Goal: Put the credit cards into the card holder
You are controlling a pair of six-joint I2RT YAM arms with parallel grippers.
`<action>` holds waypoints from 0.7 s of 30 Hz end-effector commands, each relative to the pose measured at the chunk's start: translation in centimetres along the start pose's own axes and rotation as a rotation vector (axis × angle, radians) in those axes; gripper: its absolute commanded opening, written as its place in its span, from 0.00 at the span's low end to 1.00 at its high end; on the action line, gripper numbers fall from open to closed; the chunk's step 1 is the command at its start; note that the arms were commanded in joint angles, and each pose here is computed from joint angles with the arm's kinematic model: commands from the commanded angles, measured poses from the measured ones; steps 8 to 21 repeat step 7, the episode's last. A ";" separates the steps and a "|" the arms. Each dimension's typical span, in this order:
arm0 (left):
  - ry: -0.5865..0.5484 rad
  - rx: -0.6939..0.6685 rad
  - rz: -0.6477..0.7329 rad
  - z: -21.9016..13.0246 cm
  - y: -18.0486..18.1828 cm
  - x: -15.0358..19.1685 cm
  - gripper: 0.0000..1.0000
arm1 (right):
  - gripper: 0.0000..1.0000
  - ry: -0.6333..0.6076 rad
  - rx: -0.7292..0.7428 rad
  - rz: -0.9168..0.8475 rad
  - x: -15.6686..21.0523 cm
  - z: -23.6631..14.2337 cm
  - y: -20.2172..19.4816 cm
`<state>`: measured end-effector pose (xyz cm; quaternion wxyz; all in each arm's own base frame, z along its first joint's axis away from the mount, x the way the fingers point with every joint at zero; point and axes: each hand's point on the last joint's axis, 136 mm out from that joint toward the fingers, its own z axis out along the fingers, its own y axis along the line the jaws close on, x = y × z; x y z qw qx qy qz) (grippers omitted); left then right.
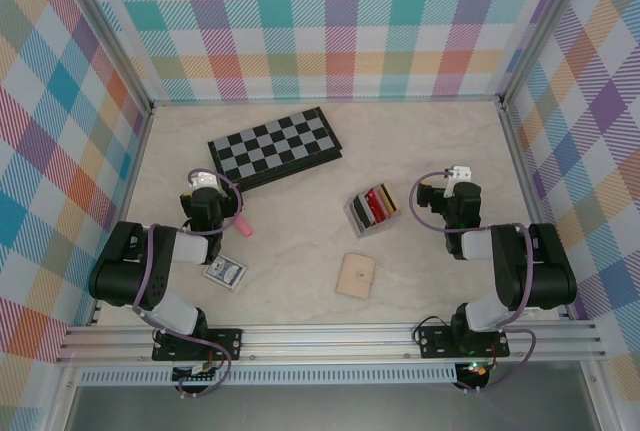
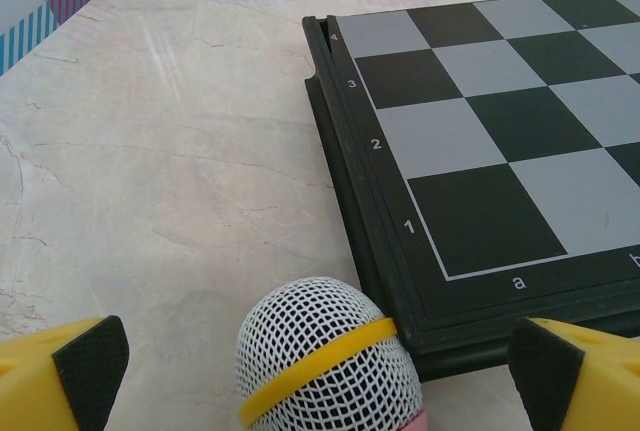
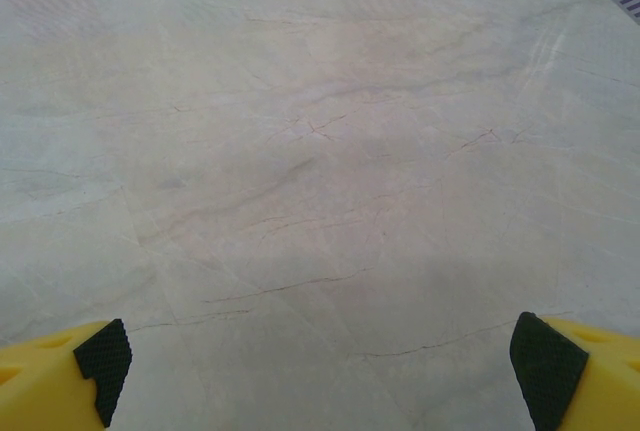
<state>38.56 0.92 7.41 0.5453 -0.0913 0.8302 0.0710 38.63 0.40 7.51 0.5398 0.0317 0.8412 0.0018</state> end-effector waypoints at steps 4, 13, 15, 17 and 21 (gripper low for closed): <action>-0.028 0.009 -0.022 0.2 0.0 -1.1 1.00 | 1.00 -0.054 0.000 0.022 -1.9 0.2 0.1; -0.029 0.009 -0.022 0.2 0.0 -1.1 1.00 | 1.00 -0.055 -0.001 0.020 -1.9 0.2 0.1; -0.029 0.009 -0.022 0.2 0.0 -1.1 1.00 | 1.00 -0.055 -0.001 0.020 -1.9 0.2 0.1; -0.029 0.009 -0.022 0.2 0.0 -1.1 1.00 | 1.00 -0.055 -0.001 0.020 -1.9 0.2 0.1; -0.029 0.009 -0.022 0.2 0.0 -1.1 1.00 | 1.00 -0.055 -0.001 0.020 -1.9 0.2 0.1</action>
